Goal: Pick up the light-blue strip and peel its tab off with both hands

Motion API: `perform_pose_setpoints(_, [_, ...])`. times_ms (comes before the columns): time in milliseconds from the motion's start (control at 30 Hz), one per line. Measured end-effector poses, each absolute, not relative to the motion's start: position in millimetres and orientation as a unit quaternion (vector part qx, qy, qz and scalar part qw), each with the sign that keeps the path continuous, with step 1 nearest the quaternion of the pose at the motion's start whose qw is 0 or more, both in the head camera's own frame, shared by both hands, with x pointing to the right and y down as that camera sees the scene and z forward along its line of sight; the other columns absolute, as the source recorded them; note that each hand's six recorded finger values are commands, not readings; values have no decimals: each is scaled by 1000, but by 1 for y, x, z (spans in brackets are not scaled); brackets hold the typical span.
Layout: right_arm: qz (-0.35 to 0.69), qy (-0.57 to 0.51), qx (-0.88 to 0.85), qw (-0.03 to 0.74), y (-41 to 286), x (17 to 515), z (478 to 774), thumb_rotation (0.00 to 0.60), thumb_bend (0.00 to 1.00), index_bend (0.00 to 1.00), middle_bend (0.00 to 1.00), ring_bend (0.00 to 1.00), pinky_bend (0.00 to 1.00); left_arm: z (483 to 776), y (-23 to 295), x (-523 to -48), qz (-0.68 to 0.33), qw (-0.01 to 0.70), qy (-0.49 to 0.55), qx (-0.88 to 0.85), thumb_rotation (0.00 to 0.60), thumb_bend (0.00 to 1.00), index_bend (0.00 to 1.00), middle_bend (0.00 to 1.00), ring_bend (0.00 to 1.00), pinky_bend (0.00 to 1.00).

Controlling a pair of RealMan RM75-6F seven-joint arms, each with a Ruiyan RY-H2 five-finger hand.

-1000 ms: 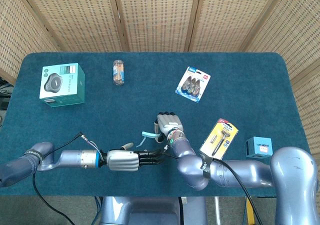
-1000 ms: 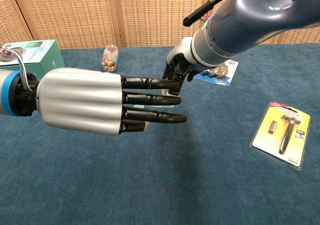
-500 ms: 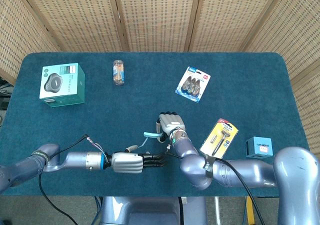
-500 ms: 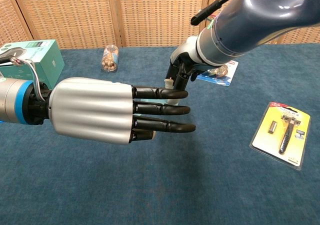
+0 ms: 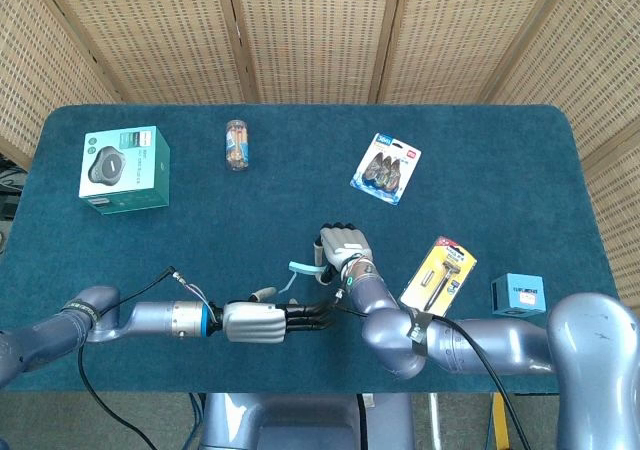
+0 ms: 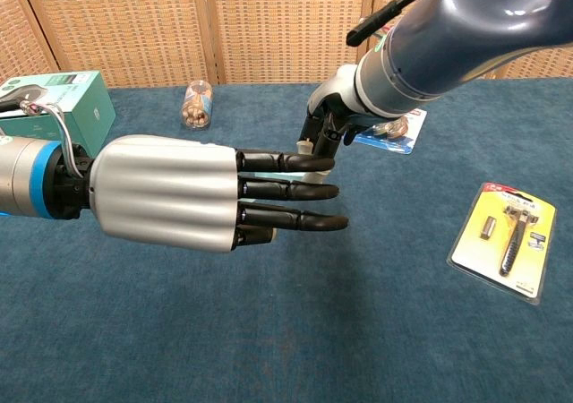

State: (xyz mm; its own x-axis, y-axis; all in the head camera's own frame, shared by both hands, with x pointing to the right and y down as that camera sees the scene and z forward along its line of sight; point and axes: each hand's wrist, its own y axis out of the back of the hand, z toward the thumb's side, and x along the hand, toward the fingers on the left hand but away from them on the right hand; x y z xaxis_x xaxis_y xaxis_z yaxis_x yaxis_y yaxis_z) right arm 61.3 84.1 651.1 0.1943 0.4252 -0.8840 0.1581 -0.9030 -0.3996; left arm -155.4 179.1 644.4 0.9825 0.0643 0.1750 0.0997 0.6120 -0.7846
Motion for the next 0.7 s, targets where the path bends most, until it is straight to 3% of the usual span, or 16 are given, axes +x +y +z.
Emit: perform_pose_setpoints(700, [604, -184, -768, 106, 86, 65, 655, 600, 724, 674, 117, 0, 0, 649, 176, -146, -15, 894, -93, -438, 600, 272, 539, 0, 0, 0])
